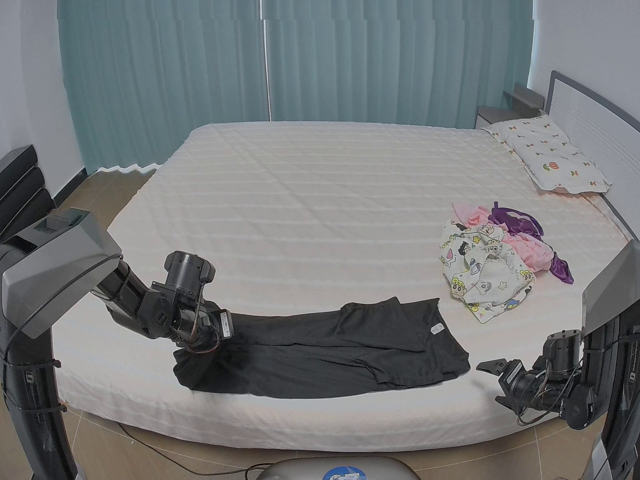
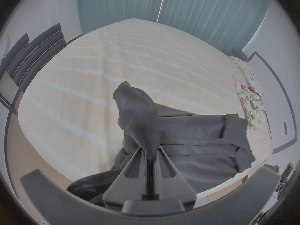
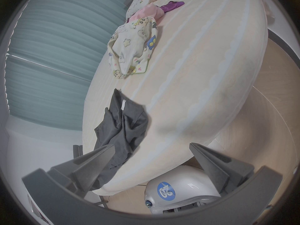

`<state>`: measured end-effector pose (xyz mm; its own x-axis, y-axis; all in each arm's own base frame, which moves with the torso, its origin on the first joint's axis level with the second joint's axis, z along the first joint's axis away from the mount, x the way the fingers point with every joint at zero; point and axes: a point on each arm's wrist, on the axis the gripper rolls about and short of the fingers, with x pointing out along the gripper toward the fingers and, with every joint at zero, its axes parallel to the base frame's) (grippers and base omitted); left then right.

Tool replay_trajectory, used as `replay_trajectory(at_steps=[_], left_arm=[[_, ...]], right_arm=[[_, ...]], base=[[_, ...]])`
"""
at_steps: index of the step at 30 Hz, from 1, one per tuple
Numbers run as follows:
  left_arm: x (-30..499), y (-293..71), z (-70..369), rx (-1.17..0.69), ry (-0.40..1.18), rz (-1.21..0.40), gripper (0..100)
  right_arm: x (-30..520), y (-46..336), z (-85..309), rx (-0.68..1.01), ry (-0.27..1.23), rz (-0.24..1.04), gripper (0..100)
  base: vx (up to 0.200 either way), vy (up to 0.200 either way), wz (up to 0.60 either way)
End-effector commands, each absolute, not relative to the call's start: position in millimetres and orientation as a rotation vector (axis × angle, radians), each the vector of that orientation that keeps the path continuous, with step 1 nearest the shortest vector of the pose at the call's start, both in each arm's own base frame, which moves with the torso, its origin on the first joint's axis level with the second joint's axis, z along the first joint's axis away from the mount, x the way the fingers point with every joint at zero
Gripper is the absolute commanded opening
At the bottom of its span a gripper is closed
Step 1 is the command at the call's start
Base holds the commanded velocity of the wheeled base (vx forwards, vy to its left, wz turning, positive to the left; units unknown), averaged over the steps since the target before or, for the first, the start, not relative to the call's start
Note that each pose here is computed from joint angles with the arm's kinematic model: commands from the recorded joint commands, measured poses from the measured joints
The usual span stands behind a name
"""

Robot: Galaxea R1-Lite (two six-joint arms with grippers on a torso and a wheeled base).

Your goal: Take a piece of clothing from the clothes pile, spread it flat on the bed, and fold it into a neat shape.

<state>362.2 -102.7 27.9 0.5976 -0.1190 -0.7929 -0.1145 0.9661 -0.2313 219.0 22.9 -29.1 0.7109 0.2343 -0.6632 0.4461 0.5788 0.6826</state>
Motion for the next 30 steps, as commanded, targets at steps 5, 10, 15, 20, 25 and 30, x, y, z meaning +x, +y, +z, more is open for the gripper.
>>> replay_trajectory(at_steps=[5,10,15,20,25,30], left_arm=[[360,-142,53,-0.255,0.884,-0.042,0],[362,-170,68,-0.321,0.890,-0.051,0],[363,-193,71,-0.312,0.930,-0.063,0],[372,-209,68,-0.333,0.946,-0.043,0],[377,-221,57,-0.339,0.962,-0.043,0],[378,-233,54,-0.359,0.958,-0.053,0]], right_arm=[[220,23,-28,0.973,0.788,-0.131,100],[220,23,-28,0.973,0.788,-0.131,100],[220,24,-28,0.972,0.790,-0.130,100],[220,24,-28,0.972,0.790,-0.130,100],[220,23,-28,0.972,0.789,-0.132,100],[220,24,-29,0.970,0.791,-0.129,100]], base=[[0.000,-0.200,0.00],[0.000,-0.200,0.00],[0.000,-0.200,0.00],[0.000,-0.200,0.00],[0.000,-0.160,0.00],[0.000,0.000,0.00]])
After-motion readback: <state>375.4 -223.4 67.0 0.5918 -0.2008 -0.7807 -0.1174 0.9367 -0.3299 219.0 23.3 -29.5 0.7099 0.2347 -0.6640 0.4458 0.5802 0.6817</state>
